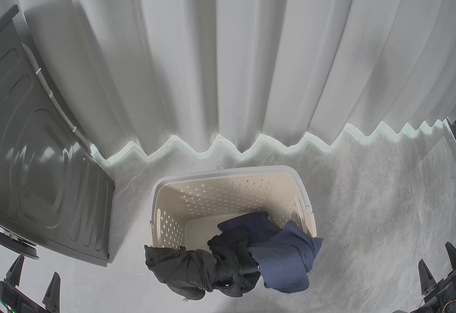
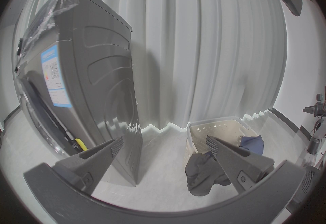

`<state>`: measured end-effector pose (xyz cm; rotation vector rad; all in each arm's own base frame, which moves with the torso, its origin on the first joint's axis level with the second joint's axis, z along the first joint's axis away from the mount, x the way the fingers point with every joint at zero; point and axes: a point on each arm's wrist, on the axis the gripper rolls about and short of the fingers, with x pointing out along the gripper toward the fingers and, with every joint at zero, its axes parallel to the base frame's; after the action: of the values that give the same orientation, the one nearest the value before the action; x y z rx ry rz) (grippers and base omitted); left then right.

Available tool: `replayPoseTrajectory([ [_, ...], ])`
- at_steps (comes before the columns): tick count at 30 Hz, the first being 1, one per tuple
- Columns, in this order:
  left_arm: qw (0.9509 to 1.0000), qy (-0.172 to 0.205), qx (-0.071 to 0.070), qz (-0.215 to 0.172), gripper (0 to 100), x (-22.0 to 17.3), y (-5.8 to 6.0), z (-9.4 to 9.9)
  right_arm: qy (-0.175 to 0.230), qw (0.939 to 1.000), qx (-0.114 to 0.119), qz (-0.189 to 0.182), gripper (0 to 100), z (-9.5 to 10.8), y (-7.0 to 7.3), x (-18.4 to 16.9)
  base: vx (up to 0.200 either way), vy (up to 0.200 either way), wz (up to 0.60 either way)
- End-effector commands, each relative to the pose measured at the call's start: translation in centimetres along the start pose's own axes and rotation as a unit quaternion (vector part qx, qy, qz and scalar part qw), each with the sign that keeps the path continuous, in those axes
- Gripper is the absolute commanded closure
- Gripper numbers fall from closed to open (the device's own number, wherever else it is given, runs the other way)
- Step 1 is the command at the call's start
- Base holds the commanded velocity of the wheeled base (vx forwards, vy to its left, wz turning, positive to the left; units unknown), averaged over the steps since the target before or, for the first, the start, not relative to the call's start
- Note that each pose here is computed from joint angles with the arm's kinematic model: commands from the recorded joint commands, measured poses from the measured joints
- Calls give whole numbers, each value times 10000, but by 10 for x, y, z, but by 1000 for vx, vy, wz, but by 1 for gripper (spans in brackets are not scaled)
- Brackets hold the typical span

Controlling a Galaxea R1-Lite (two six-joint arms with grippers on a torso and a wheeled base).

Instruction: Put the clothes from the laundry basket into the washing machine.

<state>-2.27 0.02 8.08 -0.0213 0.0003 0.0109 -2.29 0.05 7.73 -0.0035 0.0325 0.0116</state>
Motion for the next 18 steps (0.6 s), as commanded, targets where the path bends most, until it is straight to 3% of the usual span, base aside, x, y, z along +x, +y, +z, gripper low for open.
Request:
replayPoseTrajectory([
  [1, 10000, 5, -1, 7, 0, 0, 0, -5, -17, 10000, -4, 4, 0, -2, 0, 0, -200, 0, 0],
  [11, 10000, -10, -9, 7, 0, 0, 0, -5, -17, 10000, -4, 4, 0, -2, 0, 0, -200, 0, 0],
  [18, 10000, -2, -1, -1, 0, 0, 0, -5, -17, 10000, -4, 4, 0, -2, 0, 0, 0, 29, 0],
])
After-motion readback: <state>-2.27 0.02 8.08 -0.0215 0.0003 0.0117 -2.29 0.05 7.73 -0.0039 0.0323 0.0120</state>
